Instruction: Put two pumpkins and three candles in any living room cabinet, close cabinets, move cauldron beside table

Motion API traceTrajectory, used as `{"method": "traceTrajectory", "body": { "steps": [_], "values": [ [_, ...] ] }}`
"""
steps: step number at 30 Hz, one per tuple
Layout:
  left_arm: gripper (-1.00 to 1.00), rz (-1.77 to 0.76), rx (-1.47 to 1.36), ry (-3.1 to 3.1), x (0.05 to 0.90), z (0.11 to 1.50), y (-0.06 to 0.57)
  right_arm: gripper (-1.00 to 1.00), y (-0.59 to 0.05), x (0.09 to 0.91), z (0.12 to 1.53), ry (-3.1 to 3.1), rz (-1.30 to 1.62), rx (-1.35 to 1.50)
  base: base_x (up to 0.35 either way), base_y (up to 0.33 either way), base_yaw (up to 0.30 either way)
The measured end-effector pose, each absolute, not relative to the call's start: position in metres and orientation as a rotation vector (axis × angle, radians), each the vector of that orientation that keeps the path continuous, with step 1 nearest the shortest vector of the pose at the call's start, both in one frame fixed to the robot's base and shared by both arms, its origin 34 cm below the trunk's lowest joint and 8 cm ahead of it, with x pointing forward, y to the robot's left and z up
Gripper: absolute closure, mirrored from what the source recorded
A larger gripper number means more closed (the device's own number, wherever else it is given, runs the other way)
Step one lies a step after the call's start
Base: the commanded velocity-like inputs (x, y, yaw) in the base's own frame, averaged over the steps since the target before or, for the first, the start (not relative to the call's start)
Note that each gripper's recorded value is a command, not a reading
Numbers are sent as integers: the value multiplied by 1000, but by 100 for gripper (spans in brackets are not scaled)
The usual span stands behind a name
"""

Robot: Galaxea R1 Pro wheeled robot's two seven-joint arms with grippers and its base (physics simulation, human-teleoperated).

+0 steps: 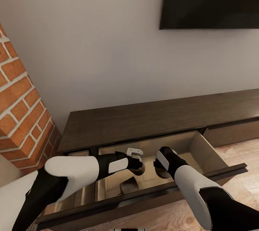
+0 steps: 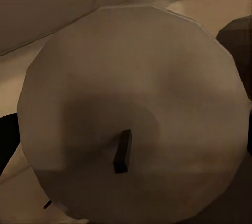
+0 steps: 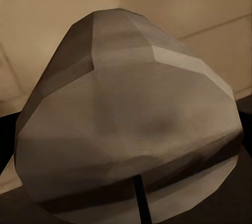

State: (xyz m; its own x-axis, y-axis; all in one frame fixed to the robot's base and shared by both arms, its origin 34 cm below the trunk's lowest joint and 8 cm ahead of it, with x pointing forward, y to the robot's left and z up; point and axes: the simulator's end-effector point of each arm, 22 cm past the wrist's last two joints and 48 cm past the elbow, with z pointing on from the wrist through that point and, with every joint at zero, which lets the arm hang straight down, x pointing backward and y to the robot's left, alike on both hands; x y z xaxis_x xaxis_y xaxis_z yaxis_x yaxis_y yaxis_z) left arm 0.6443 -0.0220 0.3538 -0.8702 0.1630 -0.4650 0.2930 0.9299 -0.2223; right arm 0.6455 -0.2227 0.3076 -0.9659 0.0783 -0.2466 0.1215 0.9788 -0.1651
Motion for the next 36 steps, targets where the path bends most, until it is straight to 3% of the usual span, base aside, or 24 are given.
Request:
{"method": "traceTrajectory", "body": {
  "steps": [36],
  "values": [
    [100,-416,295,2646,643,327,-25,100,-213,650,284,2864,-290,92,0,0,0]
  ]
}}
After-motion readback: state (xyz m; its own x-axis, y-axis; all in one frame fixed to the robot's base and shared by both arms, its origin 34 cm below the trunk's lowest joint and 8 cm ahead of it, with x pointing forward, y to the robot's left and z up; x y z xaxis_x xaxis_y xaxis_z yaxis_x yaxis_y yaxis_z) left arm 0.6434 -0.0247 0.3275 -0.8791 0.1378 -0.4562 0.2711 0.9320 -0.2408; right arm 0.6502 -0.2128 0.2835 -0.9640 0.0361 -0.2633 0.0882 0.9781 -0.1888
